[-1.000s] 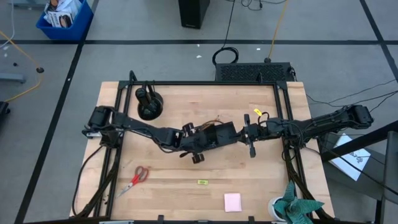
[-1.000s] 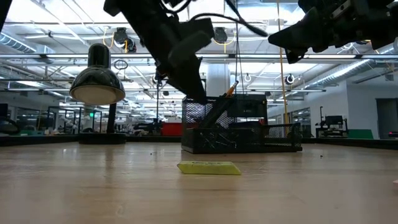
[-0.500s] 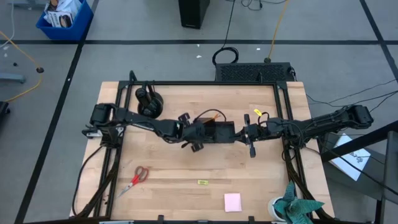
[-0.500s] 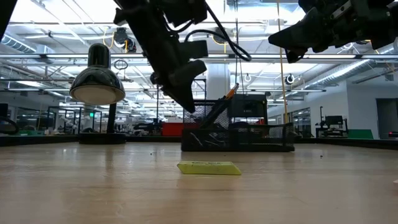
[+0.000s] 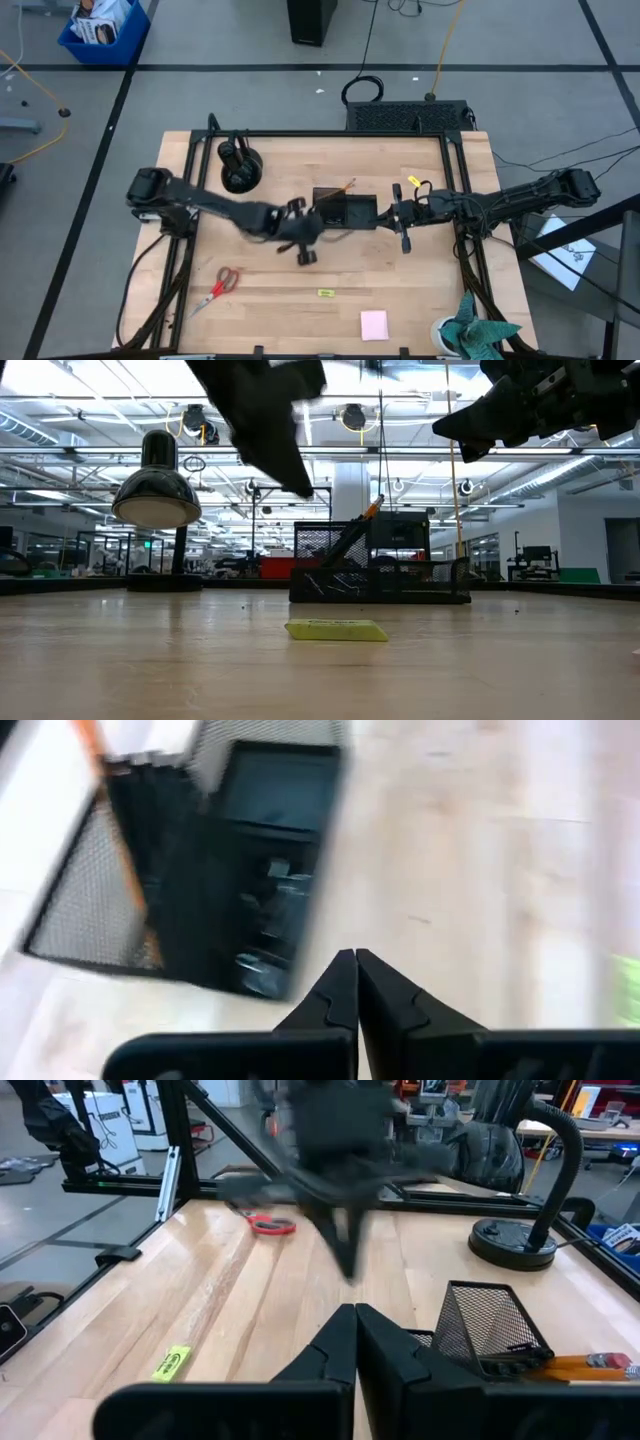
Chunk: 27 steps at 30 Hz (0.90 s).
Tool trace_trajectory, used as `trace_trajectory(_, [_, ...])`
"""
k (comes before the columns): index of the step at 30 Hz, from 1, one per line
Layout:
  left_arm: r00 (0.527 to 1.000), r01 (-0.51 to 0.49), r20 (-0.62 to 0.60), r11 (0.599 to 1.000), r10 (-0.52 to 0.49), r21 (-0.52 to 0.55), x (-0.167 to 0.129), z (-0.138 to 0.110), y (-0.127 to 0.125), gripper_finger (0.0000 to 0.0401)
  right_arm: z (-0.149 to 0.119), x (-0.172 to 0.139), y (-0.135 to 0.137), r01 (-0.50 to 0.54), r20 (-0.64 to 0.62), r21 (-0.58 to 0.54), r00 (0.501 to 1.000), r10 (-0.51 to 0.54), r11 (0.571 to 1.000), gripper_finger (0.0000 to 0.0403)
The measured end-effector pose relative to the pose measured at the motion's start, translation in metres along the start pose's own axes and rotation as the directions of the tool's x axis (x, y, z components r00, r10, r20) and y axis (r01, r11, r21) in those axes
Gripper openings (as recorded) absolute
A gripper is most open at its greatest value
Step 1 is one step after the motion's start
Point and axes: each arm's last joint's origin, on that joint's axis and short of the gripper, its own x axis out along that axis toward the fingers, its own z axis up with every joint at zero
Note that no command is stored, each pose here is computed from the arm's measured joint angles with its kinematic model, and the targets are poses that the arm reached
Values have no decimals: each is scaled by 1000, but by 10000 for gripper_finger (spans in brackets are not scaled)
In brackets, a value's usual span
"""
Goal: Pick and place office supplies into organizer
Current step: Put the yellow eraser into the black desk organizer
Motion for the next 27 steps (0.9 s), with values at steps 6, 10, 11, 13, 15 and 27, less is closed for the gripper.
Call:
trace_trajectory(6, [1000, -2, 28, 999, 1, 35, -41, -21, -52, 2, 0, 0, 0, 0, -2, 0, 1000, 0, 1000, 0])
trace_trajectory(10, [996, -48, 83, 998, 44, 48, -52, -35, -79, 4, 0, 0, 0, 0, -2, 7, 1000, 0, 1000, 0])
trace_trajectory(11, [993, -66, 104, 996, 60, 63, -54, -38, -86, 2, 0, 0, 0, 0, -2, 7, 1000, 0, 1000, 0])
trace_trajectory(13, [985, -116, 142, 987, 99, 110, -57, -50, -97, 2, 0, 0, 0, 0, -2, 8, 1000, 0, 1000, 0])
trace_trajectory(15, [975, -144, 189, 983, 120, 118, -58, -59, -104, 4, 0, 0, 0, -1, -1, 23, 1000, 2, 1000, 0])
trace_trajectory(27, [961, -164, 220, 986, 166, -26, -37, -133, -98, 4, 1, 3, 9, 17, 21, 5, 1000, -17, 1000, 0])
